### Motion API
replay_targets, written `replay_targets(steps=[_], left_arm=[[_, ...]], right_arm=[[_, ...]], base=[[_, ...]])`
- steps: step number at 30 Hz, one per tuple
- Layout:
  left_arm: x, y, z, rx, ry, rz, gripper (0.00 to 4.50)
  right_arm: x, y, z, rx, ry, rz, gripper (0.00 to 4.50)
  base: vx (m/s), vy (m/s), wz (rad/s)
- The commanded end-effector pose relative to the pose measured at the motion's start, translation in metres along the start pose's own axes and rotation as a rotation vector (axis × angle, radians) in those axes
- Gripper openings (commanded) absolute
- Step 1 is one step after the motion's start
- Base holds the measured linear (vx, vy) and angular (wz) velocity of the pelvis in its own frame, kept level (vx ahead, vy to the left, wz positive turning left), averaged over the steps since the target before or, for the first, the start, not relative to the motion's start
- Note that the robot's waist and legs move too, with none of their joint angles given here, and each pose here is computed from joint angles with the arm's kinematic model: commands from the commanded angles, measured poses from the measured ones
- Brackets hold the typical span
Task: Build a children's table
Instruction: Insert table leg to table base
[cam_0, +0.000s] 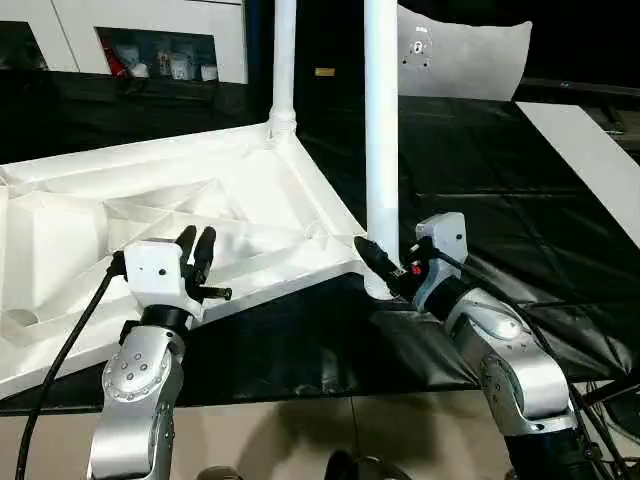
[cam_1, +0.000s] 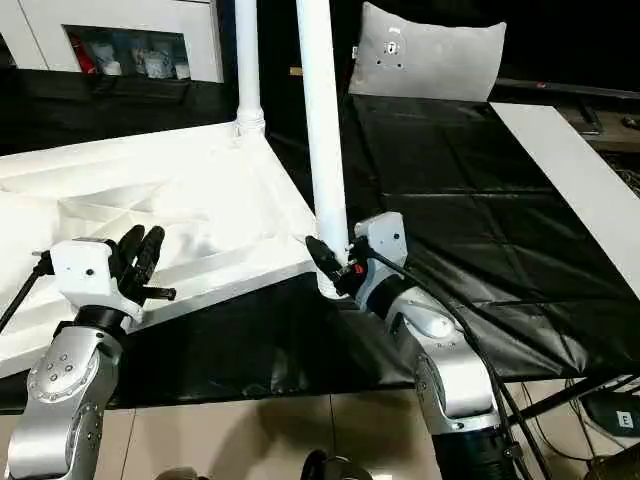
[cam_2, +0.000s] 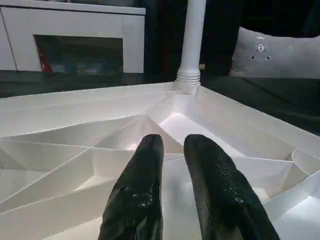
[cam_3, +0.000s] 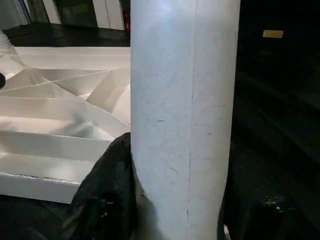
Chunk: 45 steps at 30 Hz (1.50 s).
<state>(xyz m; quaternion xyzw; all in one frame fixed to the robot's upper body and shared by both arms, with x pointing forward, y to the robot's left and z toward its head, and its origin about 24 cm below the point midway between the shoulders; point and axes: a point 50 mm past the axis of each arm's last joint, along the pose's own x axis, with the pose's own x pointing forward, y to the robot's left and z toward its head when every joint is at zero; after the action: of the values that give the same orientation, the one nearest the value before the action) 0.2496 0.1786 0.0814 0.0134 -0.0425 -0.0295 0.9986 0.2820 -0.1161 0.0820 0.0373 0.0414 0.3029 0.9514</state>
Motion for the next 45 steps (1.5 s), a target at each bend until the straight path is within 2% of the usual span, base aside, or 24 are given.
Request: replay_targets(steps=[1,45], left_arm=[[0.0,-0.0033,0.0038,-0.002,-0.019,-0.008,1.01],[0.0,-0.0033,0.0038,-0.002,-0.019,-0.008,1.01]], right_arm=[[-0.0023,-0.0057,0.003,-0.007,-0.009,-0.021,1.88],[-0.0023,-0.0057,0.003,-0.007,-0.009,-0.021,1.88]], base=[[0.0,0.0,0.0],[0.0,0.0,0.0]])
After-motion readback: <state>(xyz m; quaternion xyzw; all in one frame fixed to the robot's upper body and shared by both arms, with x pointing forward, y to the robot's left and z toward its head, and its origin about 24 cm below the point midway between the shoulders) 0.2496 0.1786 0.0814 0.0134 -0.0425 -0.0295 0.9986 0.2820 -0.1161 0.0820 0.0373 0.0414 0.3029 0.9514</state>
